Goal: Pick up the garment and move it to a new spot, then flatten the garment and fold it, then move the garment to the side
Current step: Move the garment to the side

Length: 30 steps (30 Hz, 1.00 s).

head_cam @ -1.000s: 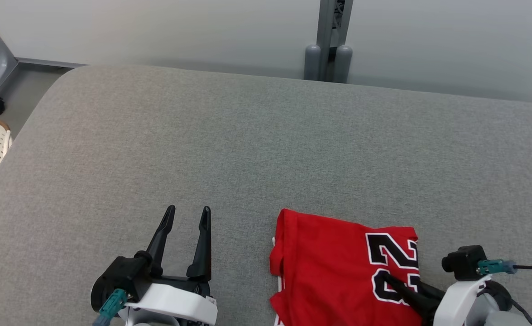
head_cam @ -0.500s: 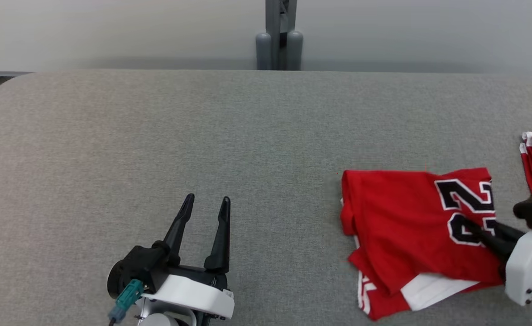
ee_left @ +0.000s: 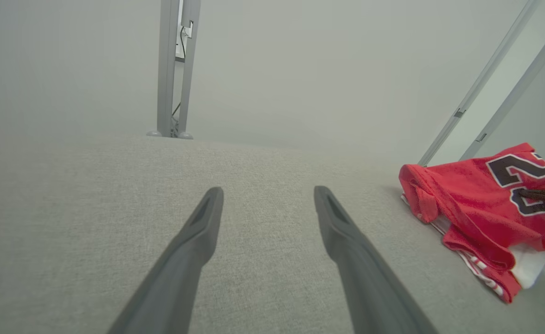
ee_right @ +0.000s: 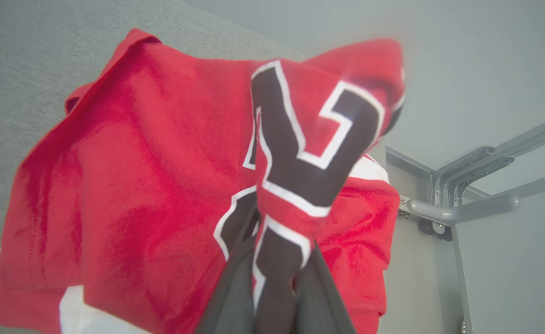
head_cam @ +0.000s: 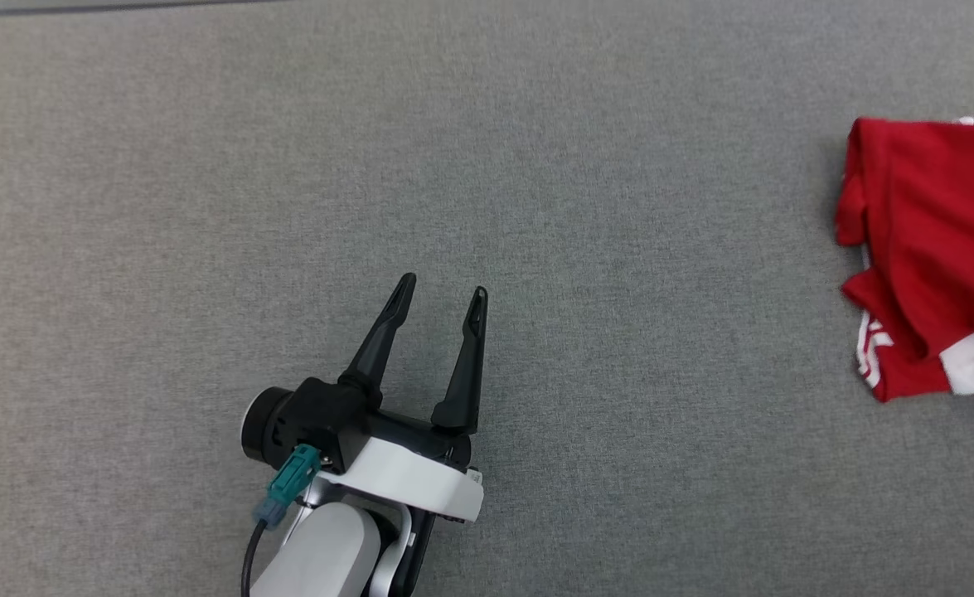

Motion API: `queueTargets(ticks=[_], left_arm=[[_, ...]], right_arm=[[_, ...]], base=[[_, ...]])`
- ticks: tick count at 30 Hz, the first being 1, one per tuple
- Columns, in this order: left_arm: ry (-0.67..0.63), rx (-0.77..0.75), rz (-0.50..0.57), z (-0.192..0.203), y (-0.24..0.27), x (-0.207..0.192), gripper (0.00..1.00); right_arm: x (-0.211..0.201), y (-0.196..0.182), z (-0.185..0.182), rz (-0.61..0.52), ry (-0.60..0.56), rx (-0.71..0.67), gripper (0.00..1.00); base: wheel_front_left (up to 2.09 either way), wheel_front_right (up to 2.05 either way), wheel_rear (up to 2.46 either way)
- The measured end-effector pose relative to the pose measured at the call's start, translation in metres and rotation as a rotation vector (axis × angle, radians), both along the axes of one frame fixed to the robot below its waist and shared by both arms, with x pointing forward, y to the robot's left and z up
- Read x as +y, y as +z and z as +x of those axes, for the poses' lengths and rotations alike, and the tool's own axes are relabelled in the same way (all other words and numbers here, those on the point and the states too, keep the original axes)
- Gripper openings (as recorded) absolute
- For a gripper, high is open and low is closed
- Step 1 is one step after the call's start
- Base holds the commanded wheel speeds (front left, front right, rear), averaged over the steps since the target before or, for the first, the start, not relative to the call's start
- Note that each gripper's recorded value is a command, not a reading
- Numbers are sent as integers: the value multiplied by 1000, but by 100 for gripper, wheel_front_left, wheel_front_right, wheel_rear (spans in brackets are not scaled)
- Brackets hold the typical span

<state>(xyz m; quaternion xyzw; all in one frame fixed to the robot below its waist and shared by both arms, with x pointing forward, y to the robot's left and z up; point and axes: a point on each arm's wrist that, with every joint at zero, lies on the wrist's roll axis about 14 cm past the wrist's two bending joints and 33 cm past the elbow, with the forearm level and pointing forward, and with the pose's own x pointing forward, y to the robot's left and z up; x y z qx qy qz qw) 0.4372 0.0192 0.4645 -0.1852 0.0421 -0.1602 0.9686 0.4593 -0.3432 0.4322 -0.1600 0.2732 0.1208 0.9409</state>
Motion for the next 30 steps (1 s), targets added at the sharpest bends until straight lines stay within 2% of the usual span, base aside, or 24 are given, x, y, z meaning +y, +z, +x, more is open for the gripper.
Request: queueTargets(ticks=[4,12,20,21,22,23,30], left_arm=[[-26,43,-4,7,-19,-11,100],[-25,87,-7,14,-39,-12,100],[2,108,2,18,-48,-3,100],[5,106,3,20,-48,-3,100],[10,109,5,21,-49,-1,100],[15,113,7,21,-51,0,100],[51,112,14,21,-48,11,100]], right_arm=[[-32,-2,10,-39,-79,3,0],[-80,-2,25,-177,-143,18,0],[-106,-23,29,-275,-198,87,0],[-106,-27,30,-275,-204,94,7],[-107,-31,31,-279,-210,99,64],[-107,-34,32,-276,-222,99,100],[-108,-41,32,-311,-229,112,100]], base=[[0,0,0],[0,0,0],[0,0,0],[0,0,0],[0,0,0],[0,0,0],[0,0,0]])
